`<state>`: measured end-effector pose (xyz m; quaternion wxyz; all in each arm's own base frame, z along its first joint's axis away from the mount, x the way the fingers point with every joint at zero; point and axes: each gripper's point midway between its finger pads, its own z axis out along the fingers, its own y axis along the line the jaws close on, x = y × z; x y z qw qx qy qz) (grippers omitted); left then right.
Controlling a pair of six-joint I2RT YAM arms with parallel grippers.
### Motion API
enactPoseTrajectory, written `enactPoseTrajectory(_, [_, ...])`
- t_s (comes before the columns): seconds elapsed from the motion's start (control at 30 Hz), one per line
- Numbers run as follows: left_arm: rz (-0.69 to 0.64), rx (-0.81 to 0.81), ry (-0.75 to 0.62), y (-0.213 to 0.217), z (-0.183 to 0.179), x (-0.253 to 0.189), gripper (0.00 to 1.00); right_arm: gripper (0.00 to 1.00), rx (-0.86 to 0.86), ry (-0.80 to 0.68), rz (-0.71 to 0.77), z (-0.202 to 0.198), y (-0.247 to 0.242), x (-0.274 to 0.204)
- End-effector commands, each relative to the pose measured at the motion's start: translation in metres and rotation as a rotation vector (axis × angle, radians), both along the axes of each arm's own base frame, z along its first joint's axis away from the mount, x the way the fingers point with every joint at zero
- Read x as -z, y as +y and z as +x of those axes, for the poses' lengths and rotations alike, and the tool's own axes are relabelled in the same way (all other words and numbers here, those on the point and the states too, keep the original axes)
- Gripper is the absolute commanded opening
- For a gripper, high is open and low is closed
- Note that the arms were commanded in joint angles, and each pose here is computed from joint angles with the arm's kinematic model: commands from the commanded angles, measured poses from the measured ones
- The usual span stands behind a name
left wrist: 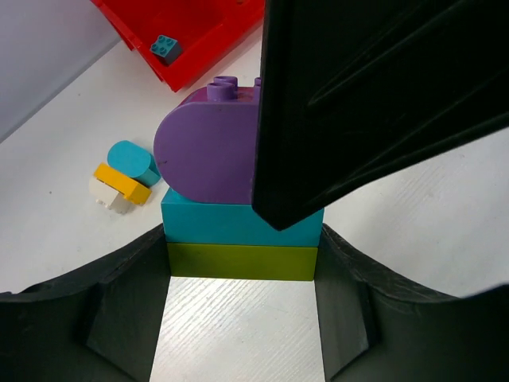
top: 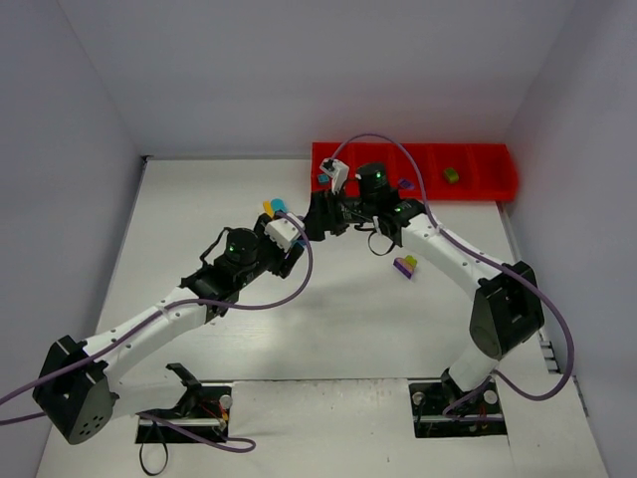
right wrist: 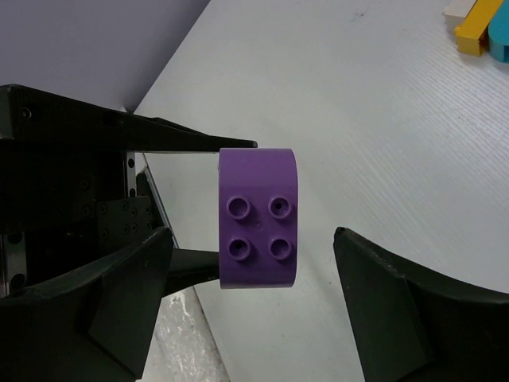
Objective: Sort the legos into containers by color
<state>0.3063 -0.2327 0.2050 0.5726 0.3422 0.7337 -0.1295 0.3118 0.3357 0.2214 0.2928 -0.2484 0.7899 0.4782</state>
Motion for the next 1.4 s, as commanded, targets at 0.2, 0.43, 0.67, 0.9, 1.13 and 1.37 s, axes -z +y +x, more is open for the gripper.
enactPoseTrajectory(0.2, [-0.089,0.040,-0.111,-0.013,0.000,-0.043,0.01,0.21,0.006,-0.132,0.049,0.012,0.009,-0.037])
enactPoseTrajectory(0.43, [-0.115,0.036,-0.010,-0.017,-0.006,-0.019,0.00,0.00,0.081,-0.251,0.007,0.028,-0.004,-0.055])
enactPoseTrajectory(0.67, [-0.110,0.027,0.039,-0.015,-0.010,0.001,0.00,0.00,0.216,-0.326,-0.038,0.065,-0.043,-0.069])
enactPoseTrajectory(0.9, [-0.107,0.018,0.040,-0.009,-0.014,0.005,0.00,0.00,0.483,-0.392,-0.118,0.136,-0.131,-0.079])
enactPoseTrajectory(1.13, [-0.135,0.008,0.017,-0.002,-0.021,-0.006,0.00,0.00,0.827,-0.410,-0.355,0.209,-0.228,-0.045])
enactPoseTrajectory(1.37, [-0.152,0.014,0.000,0.005,-0.031,-0.014,0.00,0.00,0.991,-0.412,-0.511,0.266,-0.281,-0.002])
